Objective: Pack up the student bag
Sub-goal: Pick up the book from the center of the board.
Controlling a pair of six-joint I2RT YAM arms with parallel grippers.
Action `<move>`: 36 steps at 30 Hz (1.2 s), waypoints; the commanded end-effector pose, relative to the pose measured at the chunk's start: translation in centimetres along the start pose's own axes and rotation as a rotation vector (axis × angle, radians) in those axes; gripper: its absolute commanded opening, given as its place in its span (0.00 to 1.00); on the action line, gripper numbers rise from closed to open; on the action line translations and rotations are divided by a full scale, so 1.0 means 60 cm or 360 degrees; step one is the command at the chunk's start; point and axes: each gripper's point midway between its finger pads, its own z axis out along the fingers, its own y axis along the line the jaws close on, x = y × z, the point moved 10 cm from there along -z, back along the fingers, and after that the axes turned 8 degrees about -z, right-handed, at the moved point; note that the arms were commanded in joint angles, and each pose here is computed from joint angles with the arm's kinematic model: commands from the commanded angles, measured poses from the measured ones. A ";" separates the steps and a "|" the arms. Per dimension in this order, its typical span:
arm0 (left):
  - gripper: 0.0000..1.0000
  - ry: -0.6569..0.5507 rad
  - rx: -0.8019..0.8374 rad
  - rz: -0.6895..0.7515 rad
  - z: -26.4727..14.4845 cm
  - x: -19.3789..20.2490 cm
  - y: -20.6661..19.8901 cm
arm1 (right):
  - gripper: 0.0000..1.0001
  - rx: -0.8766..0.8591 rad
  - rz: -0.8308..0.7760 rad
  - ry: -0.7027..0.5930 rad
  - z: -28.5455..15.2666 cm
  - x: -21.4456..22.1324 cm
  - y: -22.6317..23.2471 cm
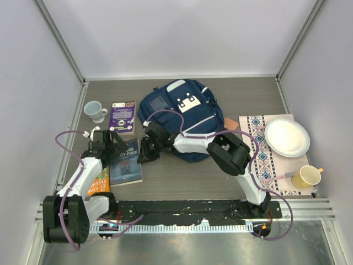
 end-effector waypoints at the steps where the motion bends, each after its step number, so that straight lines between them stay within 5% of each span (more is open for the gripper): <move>1: 1.00 0.0246 0.0094 -0.0027 0.017 0.038 0.009 | 0.23 -0.0084 -0.0056 -0.0108 -0.013 -0.024 0.032; 9: 0.98 0.0310 0.0137 -0.0024 0.022 0.048 0.010 | 0.01 -0.0098 -0.0065 -0.0110 -0.014 -0.021 0.031; 36: 1.00 0.0016 0.0080 0.0016 -0.032 0.008 0.007 | 0.01 0.0223 -0.0038 -0.0218 -0.071 0.006 -0.028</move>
